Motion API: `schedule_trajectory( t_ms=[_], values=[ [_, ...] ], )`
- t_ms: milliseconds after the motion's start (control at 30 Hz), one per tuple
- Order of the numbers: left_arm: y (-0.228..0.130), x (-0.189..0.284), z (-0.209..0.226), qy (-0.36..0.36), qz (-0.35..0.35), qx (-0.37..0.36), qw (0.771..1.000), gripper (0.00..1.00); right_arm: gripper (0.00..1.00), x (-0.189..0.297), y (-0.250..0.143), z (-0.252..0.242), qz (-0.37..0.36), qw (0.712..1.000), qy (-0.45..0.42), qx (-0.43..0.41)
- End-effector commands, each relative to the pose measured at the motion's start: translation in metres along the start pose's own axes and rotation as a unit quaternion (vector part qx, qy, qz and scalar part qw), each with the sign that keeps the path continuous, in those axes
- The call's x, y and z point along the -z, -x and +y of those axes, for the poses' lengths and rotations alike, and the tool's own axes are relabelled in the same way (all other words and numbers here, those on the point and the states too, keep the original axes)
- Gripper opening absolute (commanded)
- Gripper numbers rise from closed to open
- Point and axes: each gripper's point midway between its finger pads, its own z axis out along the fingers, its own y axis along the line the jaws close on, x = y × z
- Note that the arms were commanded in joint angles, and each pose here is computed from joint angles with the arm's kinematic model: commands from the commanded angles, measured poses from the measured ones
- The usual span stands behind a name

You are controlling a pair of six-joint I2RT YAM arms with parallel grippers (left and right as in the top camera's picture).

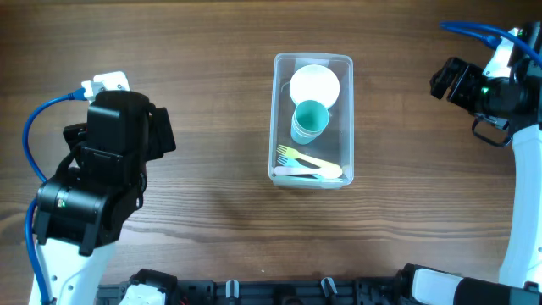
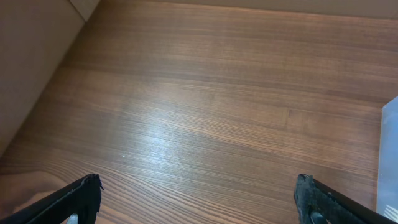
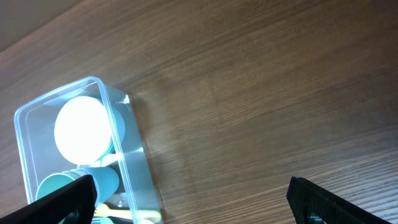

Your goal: Pack container

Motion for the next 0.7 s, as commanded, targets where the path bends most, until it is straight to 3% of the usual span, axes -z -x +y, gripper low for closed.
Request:
schedule_trajectory(
  t_ms=[0, 200, 267, 367, 467, 667],
  values=[
    [0.0, -0.002, 0.002, 0.005, 0.002, 0.013, 1.0, 1.0, 1.0, 0.003, -0.001, 0.002, -0.003, 1.0, 0.008, -0.005],
    [0.0, -0.002, 0.002, 0.005, 0.002, 0.013, 1.0, 1.0, 1.0, 0.107, -0.019, 0.05, -0.133, 0.985, 0.072, 0.081],
    [0.0, -0.002, 0.002, 0.005, 0.002, 0.013, 1.0, 1.0, 1.0, 0.154, -0.025, 0.053, -0.217, 0.96, 0.079, 0.16],
    [0.0, -0.002, 0.002, 0.005, 0.002, 0.013, 1.0, 1.0, 1.0, 0.187, -0.046, 0.064, -0.298, 0.912, 0.117, 0.258],
    [0.0, -0.002, 0.002, 0.005, 0.002, 0.012, 1.0, 1.0, 1.0, 0.171, -0.085, 0.052, -0.335, 0.882, 0.113, 0.312],
    [0.0, -0.002, 0.002, 0.005, 0.002, 0.013, 1.0, 1.0, 1.0, 0.059, -0.162, 0.026, -0.312, 0.886, 0.132, 0.315]
  ],
)
